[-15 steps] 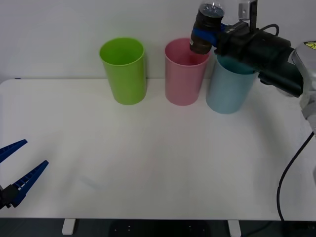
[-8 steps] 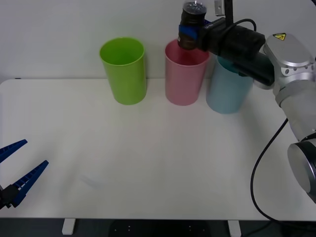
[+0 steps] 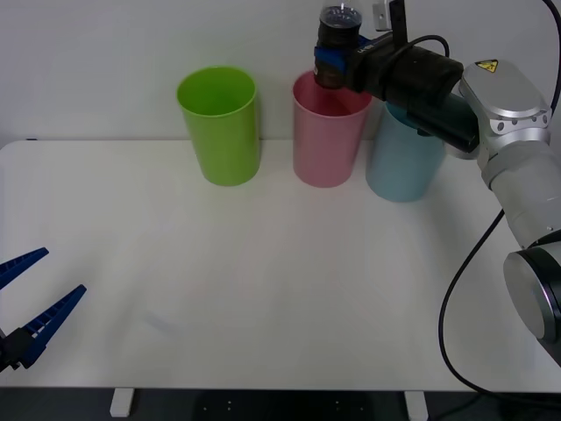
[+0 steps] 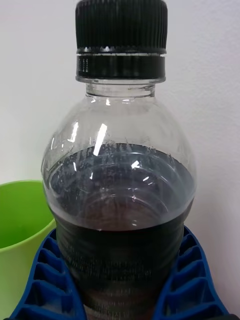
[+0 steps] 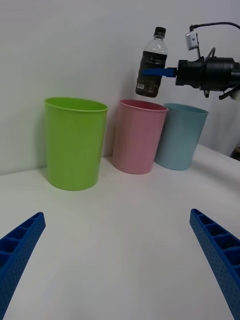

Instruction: Grasp the object on the table and drop it into the matching bin: aluminum can to the light blue bin, PET bottle to the pink bin.

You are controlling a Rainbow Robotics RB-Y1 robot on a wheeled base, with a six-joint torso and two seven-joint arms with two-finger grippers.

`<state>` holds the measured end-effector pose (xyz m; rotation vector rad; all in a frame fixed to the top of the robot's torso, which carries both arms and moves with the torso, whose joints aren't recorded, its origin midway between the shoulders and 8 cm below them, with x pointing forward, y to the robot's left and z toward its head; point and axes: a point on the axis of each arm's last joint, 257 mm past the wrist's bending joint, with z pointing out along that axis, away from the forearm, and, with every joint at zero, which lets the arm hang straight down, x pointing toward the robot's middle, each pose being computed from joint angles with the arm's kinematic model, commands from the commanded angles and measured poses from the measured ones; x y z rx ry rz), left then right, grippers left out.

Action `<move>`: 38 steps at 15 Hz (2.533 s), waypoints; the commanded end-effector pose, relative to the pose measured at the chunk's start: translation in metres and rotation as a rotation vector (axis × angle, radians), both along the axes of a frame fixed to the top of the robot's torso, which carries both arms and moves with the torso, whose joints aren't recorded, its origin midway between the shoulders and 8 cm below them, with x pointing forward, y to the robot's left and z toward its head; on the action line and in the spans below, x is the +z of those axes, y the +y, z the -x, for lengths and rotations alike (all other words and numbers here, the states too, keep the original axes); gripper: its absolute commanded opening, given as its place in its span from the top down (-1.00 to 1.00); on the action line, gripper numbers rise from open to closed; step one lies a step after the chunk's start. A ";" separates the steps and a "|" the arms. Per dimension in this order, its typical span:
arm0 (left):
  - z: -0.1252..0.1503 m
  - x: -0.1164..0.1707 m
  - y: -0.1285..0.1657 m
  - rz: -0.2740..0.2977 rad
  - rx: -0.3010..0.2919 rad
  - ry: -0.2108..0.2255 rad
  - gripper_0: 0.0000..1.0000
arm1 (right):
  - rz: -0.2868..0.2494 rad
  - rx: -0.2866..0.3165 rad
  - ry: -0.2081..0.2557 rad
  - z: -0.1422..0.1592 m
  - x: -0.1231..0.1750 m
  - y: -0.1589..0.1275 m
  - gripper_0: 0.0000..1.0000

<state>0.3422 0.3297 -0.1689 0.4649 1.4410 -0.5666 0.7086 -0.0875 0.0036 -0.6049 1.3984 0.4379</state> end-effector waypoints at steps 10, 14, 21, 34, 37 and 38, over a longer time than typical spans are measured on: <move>0.000 0.000 0.000 0.000 0.000 0.000 -1.00 | -0.047 0.034 -0.017 0.008 0.005 -0.007 -1.00; 0.000 0.000 0.000 0.000 0.000 0.000 -1.00 | -0.049 0.039 -0.051 0.022 0.004 -0.021 -1.00; 0.000 0.000 0.000 0.000 0.000 0.000 -1.00 | -0.031 0.079 -0.100 0.079 -0.018 -0.054 -1.00; 0.000 0.000 0.000 0.000 0.000 0.000 -1.00 | 0.045 0.093 -0.088 0.188 -0.089 -0.140 -1.00; 0.000 0.000 0.000 0.000 0.000 0.000 -1.00 | 0.090 0.063 -0.092 0.203 -0.109 -0.166 -1.00; 0.000 0.000 0.000 0.000 0.000 0.000 -1.00 | 0.115 0.051 -0.098 0.207 -0.117 -0.173 -1.00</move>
